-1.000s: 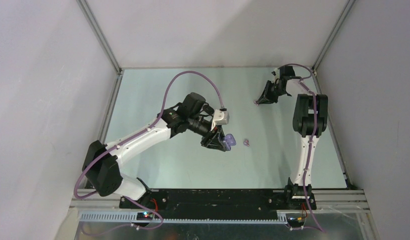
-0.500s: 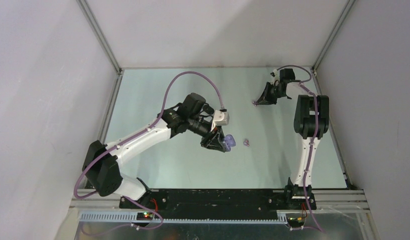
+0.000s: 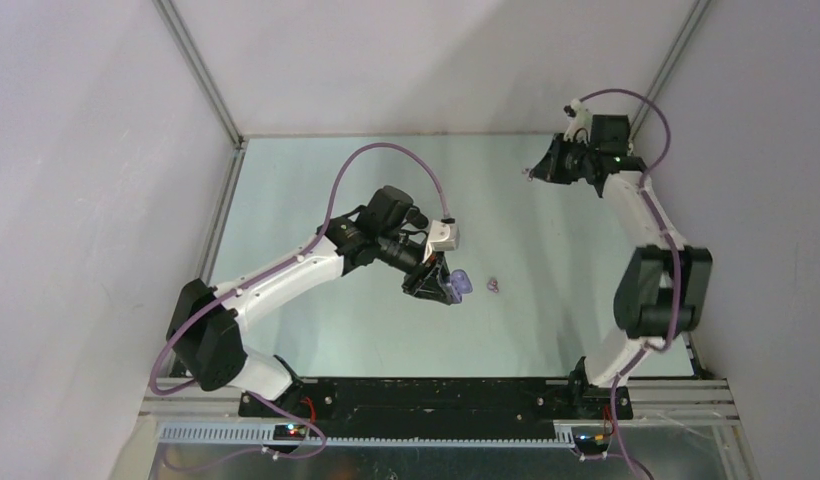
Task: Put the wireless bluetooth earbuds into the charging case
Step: Pick up the earbud from the center of the board.
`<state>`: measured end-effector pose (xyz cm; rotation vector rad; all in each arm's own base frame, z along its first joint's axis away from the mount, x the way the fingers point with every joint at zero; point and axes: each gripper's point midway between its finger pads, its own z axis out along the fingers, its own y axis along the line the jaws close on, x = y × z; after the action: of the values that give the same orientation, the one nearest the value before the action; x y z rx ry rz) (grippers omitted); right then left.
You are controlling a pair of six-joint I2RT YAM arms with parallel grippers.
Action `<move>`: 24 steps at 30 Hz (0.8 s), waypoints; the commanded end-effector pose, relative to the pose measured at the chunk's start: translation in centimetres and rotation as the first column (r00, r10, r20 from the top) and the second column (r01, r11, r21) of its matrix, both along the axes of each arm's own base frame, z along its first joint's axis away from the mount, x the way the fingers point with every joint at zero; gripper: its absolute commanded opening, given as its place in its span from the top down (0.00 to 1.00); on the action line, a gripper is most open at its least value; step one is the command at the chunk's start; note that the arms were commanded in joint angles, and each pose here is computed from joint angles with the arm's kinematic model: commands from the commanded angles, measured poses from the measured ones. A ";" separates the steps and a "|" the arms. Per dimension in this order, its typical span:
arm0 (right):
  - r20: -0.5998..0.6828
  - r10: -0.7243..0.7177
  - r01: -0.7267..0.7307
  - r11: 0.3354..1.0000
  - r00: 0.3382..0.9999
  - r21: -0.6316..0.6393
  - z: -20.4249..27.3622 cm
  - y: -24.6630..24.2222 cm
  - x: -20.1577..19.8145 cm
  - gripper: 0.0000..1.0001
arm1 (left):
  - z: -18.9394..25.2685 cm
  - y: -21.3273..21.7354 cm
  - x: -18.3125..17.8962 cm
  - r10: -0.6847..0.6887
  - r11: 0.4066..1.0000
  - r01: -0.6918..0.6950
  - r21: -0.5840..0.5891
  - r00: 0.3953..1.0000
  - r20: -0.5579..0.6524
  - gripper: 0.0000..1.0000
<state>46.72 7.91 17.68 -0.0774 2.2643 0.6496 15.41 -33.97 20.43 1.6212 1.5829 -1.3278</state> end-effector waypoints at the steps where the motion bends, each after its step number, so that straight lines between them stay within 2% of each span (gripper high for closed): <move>1: 0.234 0.085 -0.074 0.996 0.969 -0.055 7.9 0.8 -3.1 1.00 | 2.7 -1.0 0.1 -0.028 0.997 0.030 -0.072 0.999 0.037 1.00; 8: 0.470 0.239 -0.223 0.971 0.850 -0.089 15.6 4.4 -10.8 0.99 | 3.7 -0.7 0.9 0.011 0.996 -0.006 -0.094 0.999 0.048 1.00; 17: 0.654 0.378 -0.403 0.907 0.655 -0.121 22.2 9.9 -18.3 0.97 | 6.2 0.9 3.9 0.144 0.973 -0.132 -0.188 0.988 0.053 1.00; 24: 0.636 0.444 -0.515 0.853 0.632 -0.083 23.1 12.4 -20.7 0.96 | 9.3 3.8 5.4 0.231 0.940 -0.192 -0.282 0.967 0.111 1.00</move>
<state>27.06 19.27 38.97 -0.7296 1.5703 0.8109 20.87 -31.45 25.66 1.3422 1.5284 -1.2508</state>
